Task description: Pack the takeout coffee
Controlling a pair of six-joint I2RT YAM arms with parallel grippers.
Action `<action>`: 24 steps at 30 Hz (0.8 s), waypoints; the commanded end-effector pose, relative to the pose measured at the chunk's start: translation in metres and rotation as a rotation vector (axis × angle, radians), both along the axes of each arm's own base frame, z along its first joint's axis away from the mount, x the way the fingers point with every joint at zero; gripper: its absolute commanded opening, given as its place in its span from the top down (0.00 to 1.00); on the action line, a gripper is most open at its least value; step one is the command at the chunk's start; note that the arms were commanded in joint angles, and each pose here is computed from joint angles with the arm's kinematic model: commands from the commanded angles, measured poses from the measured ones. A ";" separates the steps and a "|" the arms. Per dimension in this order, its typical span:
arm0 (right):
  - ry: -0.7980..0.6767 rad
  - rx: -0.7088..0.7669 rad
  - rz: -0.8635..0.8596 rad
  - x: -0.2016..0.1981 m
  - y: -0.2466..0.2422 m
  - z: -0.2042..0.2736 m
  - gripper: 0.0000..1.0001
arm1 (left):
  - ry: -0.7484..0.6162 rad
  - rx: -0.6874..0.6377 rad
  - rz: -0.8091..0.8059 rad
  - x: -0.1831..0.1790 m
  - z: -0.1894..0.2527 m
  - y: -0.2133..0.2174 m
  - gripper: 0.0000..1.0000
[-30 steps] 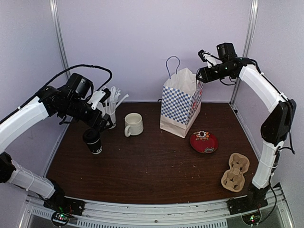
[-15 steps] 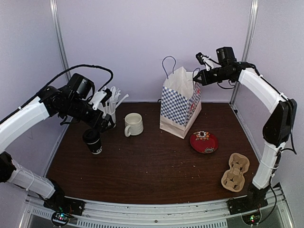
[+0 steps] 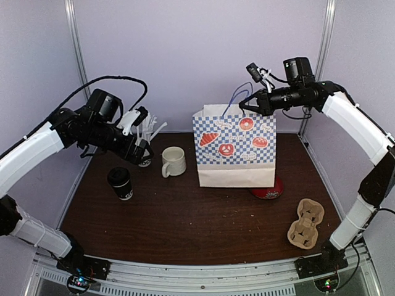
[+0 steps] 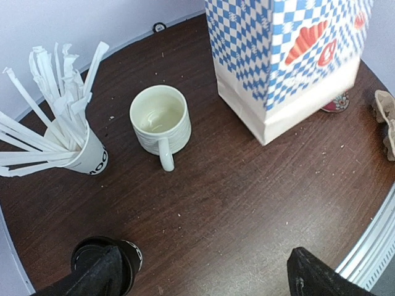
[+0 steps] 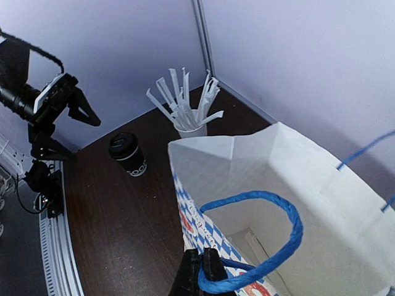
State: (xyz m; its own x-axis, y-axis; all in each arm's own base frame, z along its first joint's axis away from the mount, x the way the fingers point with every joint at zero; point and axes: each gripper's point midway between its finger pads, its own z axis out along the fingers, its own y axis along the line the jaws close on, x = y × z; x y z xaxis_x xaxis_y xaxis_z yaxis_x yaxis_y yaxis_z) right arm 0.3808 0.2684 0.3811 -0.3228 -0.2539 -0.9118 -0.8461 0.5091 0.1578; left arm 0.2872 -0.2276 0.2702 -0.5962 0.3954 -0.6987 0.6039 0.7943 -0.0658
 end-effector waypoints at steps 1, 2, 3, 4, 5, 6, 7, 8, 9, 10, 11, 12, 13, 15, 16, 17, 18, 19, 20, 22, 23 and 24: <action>-0.033 -0.007 0.198 -0.048 0.029 0.001 1.00 | -0.078 -0.105 0.022 0.006 0.040 -0.008 0.02; -0.024 -0.020 0.242 -0.060 0.035 -0.002 1.00 | -0.093 -0.118 0.025 0.005 0.045 -0.007 0.03; -0.020 -0.032 0.287 -0.072 0.040 -0.005 1.00 | -0.109 -0.134 0.024 0.004 0.050 -0.006 0.02; -0.017 -0.041 0.327 -0.083 0.045 -0.007 1.00 | -0.129 -0.152 0.024 0.003 0.056 -0.005 0.03; -0.013 -0.049 0.365 -0.094 0.048 -0.009 1.00 | -0.149 -0.168 0.023 0.002 0.062 -0.005 0.02; -0.007 -0.058 0.399 -0.104 0.051 -0.011 1.00 | -0.163 -0.182 0.016 0.000 0.067 -0.005 0.02; -0.002 -0.067 0.432 -0.115 0.054 -0.013 1.00 | -0.173 -0.195 0.002 -0.002 0.072 -0.006 0.02; 0.004 -0.076 0.466 -0.125 0.057 -0.016 1.00 | -0.181 -0.206 -0.009 -0.005 0.076 -0.006 0.04; 0.008 -0.084 0.496 -0.134 0.059 -0.018 1.00 | -0.189 -0.215 -0.021 -0.006 0.080 -0.008 0.06; 0.015 -0.093 0.530 -0.145 0.061 -0.020 1.00 | -0.193 -0.222 -0.033 -0.008 0.083 -0.009 0.07; 0.020 -0.104 0.561 -0.154 0.063 -0.022 1.00 | -0.196 -0.227 -0.043 -0.009 0.086 -0.010 0.08; 0.020 -0.115 0.590 -0.163 0.064 -0.023 1.00 | -0.200 -0.231 -0.054 -0.009 0.088 -0.012 0.10; 0.024 -0.127 0.618 -0.172 0.065 -0.025 1.00 | -0.205 -0.235 -0.066 -0.010 0.091 -0.013 0.11; 0.025 -0.152 0.670 -0.188 0.066 -0.029 1.00 | -0.208 -0.239 -0.095 -0.010 0.093 -0.018 0.13; 0.027 -0.164 0.697 -0.197 0.065 -0.030 1.00 | -0.204 -0.242 -0.115 -0.010 0.093 -0.022 0.14; 0.026 -0.174 0.728 -0.205 0.064 -0.032 1.00 | -0.202 -0.241 -0.131 -0.010 0.093 -0.025 0.15; 0.024 -0.184 0.758 -0.213 0.061 -0.033 1.00 | -0.198 -0.242 -0.145 -0.009 0.093 -0.029 0.15; 0.022 -0.195 0.778 -0.219 0.060 -0.034 1.00 | -0.195 -0.246 -0.163 -0.009 0.093 -0.032 0.16; 0.021 -0.204 0.795 -0.224 0.057 -0.035 1.00 | -0.191 -0.248 -0.180 -0.009 0.093 -0.036 0.16; 0.026 -0.222 0.824 -0.233 0.052 -0.037 1.00 | -0.185 -0.250 -0.209 -0.008 0.093 -0.042 0.16; 0.028 -0.228 0.828 -0.236 0.050 -0.037 1.00 | -0.183 -0.252 -0.219 -0.007 0.094 -0.045 0.16; 0.029 -0.232 0.831 -0.238 0.048 -0.037 1.00 | -0.184 -0.252 -0.227 -0.006 0.094 -0.048 0.16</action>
